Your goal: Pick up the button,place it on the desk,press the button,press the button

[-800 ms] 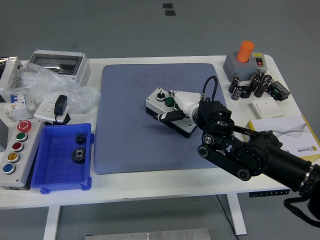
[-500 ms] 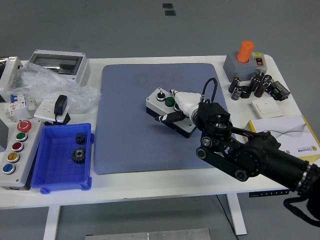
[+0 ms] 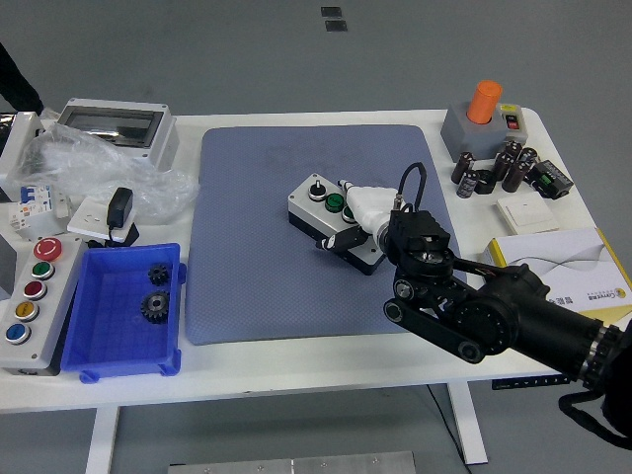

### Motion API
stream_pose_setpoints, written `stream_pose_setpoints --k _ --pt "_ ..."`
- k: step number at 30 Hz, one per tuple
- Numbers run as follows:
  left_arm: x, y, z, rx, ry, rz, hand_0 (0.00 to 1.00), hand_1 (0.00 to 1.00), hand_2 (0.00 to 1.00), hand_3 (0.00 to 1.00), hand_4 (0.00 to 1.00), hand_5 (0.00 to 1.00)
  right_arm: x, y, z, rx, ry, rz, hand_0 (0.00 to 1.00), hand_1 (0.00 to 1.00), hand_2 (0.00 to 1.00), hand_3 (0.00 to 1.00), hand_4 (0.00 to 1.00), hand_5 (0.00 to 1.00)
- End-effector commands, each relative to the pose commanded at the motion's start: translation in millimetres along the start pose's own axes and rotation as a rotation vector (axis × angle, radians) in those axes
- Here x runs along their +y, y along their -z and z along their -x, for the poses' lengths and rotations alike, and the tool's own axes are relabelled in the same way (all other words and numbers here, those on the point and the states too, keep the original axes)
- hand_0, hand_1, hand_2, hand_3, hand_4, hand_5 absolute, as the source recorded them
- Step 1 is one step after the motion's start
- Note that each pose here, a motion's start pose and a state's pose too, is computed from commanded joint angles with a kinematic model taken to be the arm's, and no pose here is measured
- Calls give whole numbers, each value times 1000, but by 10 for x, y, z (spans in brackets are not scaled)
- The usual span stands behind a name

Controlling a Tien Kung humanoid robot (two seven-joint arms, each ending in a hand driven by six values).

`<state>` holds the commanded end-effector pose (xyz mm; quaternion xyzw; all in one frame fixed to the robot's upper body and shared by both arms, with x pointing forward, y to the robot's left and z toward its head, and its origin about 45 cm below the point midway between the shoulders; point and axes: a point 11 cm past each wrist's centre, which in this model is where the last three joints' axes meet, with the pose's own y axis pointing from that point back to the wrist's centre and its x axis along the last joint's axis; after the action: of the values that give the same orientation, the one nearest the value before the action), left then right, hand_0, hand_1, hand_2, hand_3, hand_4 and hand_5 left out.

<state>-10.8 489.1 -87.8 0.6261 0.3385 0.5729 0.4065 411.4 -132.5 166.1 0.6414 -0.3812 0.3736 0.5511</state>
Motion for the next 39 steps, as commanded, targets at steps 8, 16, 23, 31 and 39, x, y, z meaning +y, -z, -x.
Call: stream_pose_setpoints --k 8,16,23,31,39 --pt "0 -5 5 -1 1 2 578 615 582 617 708 228 -4 9 -5 6 -31 0 246 514 540 667 907 383" --pt "1 -21 13 -3 4 7 578 615 583 619 710 227 -1 16 -24 14 -61 -3 230 476 471 512 791 310" --pt "1 -49 20 -3 6 16 578 616 583 620 711 224 16 34 -52 18 -96 -15 240 468 432 408 730 196" --pt "2 -59 29 -3 8 19 578 616 584 620 713 227 61 49 -89 35 -133 -41 256 455 403 321 687 104" --pt "2 -59 39 -4 9 19 578 616 584 621 714 227 161 143 -175 131 -220 -158 250 448 387 304 664 92"
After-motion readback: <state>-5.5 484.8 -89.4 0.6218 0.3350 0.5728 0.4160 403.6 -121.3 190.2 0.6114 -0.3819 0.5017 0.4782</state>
